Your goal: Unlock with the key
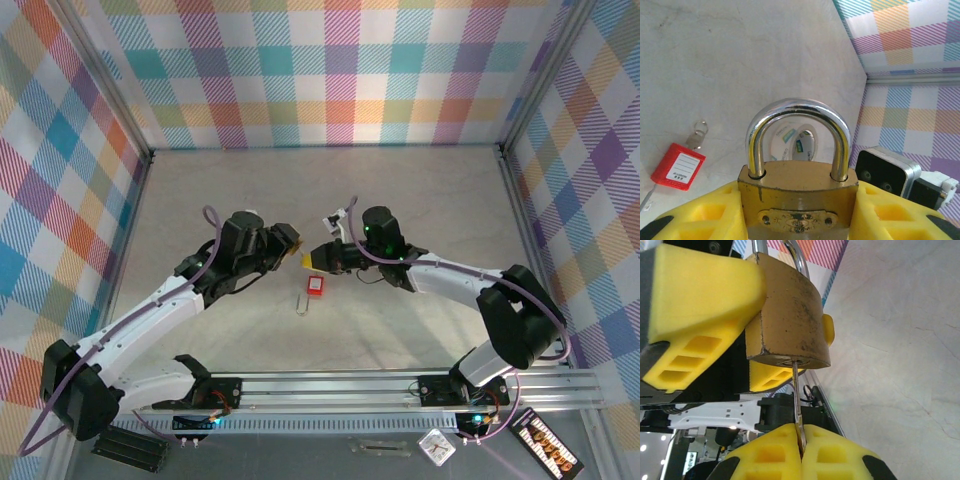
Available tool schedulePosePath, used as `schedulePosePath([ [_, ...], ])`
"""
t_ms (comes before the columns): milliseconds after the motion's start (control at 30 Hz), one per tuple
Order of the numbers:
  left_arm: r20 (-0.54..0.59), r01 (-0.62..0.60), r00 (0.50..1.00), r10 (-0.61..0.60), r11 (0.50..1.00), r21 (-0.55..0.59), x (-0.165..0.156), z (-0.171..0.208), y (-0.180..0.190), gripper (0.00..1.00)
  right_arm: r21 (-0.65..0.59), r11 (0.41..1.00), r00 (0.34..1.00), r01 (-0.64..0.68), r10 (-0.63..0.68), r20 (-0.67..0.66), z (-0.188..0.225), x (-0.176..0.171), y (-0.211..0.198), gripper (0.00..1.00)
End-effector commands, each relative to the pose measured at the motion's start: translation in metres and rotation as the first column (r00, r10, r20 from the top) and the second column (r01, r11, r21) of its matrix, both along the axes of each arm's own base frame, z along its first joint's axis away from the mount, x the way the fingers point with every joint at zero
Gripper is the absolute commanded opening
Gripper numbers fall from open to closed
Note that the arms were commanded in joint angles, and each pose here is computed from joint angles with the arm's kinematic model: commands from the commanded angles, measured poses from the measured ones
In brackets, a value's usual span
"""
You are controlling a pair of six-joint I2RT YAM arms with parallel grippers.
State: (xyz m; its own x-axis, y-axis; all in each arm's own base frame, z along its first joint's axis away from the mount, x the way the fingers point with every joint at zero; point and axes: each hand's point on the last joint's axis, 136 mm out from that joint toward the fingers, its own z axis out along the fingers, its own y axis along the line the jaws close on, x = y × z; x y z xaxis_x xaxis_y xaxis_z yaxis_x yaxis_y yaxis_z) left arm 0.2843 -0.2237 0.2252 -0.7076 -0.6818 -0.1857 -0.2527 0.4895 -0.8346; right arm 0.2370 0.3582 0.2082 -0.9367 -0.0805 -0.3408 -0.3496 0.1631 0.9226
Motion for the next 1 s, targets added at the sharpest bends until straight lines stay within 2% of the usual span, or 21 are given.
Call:
schedulePosePath([
  [0,0.008,0.183,0.983,-0.183,0.979,-0.094,-0.033,0.017,-0.030,0.00,0.034,0.985,0.985,0.172,-0.173,0.028,0.006,0.043,-0.009,0.00],
  [67,-0.001,0.173,0.985,-0.174,0.980,-0.094,-0.032,0.018,-0.030,0.00,0.024,0.985,0.983,0.171,-0.172,0.061,0.008,0.043,-0.008,0.00],
  [267,-0.107,0.143,0.983,-0.149,0.988,-0.059,-0.033,0.005,-0.028,0.00,-0.178,0.970,0.964,0.165,-0.120,0.237,0.003,0.024,0.006,0.00],
  [367,-0.134,0.136,0.981,-0.138,0.990,-0.025,-0.033,0.003,-0.025,0.00,-0.227,0.952,0.952,0.205,-0.140,0.272,-0.001,0.026,0.006,0.00],
  [567,-0.128,0.080,0.988,-0.087,0.995,-0.061,-0.026,0.005,-0.025,0.00,-0.184,0.946,0.936,0.265,-0.207,0.285,0.009,0.031,0.002,0.00],
  [733,-0.077,0.027,0.996,-0.035,0.995,-0.097,-0.017,0.017,-0.023,0.00,-0.121,0.944,0.923,0.306,-0.263,0.282,0.013,0.031,0.005,0.00],
  [967,-0.067,0.056,0.996,-0.061,0.996,-0.076,-0.017,0.021,-0.027,0.00,-0.105,0.949,0.928,0.296,-0.260,0.266,0.005,0.030,0.009,0.00],
])
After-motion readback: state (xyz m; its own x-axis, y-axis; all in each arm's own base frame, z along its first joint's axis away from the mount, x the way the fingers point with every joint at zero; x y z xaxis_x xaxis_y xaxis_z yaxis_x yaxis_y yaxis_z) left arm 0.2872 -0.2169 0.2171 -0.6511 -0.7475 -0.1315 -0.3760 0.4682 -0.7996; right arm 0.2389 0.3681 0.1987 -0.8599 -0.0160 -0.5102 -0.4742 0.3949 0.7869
